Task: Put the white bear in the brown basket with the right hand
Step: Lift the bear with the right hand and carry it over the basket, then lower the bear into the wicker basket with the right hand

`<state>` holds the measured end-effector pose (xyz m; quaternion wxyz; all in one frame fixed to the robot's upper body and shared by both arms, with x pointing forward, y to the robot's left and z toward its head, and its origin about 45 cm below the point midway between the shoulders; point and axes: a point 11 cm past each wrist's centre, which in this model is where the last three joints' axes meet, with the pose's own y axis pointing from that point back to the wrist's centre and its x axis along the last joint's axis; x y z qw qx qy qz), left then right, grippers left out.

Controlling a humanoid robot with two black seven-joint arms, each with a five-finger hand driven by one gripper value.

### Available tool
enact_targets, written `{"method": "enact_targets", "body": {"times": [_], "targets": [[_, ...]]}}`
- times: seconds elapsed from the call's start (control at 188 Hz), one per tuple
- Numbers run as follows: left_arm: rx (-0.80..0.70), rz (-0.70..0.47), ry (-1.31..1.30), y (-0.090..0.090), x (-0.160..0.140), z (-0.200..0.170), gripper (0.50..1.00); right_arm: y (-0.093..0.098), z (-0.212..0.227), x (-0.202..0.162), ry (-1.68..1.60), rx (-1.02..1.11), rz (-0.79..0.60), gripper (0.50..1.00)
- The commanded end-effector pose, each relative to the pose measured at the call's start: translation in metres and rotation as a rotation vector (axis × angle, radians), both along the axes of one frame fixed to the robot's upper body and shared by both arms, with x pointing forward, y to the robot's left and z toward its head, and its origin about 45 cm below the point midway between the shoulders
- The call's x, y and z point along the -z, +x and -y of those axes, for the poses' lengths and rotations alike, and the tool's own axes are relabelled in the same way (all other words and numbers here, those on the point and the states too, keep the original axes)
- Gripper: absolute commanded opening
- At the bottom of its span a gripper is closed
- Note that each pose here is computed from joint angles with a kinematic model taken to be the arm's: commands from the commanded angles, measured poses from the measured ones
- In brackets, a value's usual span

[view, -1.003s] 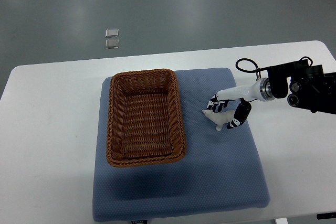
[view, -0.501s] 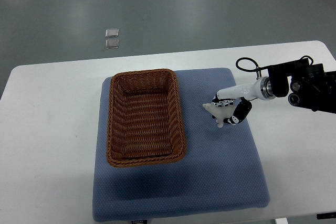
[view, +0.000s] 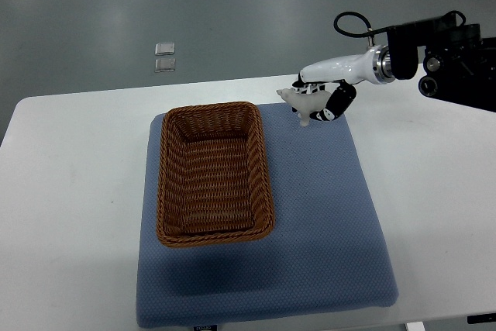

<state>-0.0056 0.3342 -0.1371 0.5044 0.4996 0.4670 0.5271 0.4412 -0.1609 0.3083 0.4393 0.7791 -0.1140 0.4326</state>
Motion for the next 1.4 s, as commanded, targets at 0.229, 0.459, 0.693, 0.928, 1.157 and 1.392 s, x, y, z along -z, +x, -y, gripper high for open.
{"method": "enact_targets", "body": {"times": [0.229, 0.459, 0.693, 0.928, 1.157, 1.392], "targets": [[-0.002, 0.0, 0.0, 0.0, 0.0, 0.0, 1.0, 0.007, -0.108, -0.008, 0.0, -0.146, 0.093, 0.5], [-0.002, 0.0, 0.0, 0.0, 0.0, 0.0, 1.0, -0.002, -0.142, 0.031, 0.029, -0.159, 0.073, 0.5], [-0.002, 0.0, 0.0, 0.0, 0.0, 0.0, 1.0, 0.002, -0.126, 0.066, 0.023, -0.111, 0.091, 0.5], [-0.002, 0.0, 0.0, 0.0, 0.0, 0.0, 1.0, 0.005, -0.112, 0.083, 0.015, -0.067, 0.081, 0.5], [-0.002, -0.001, 0.0, -0.001, 0.0, 0.0, 1.0, 0.005, -0.109, 0.09, 0.011, -0.065, 0.091, 0.5], [-0.002, -0.001, 0.0, -0.001, 0.0, 0.0, 1.0, 0.002, -0.111, 0.091, 0.021, -0.076, 0.089, 0.5]]}}
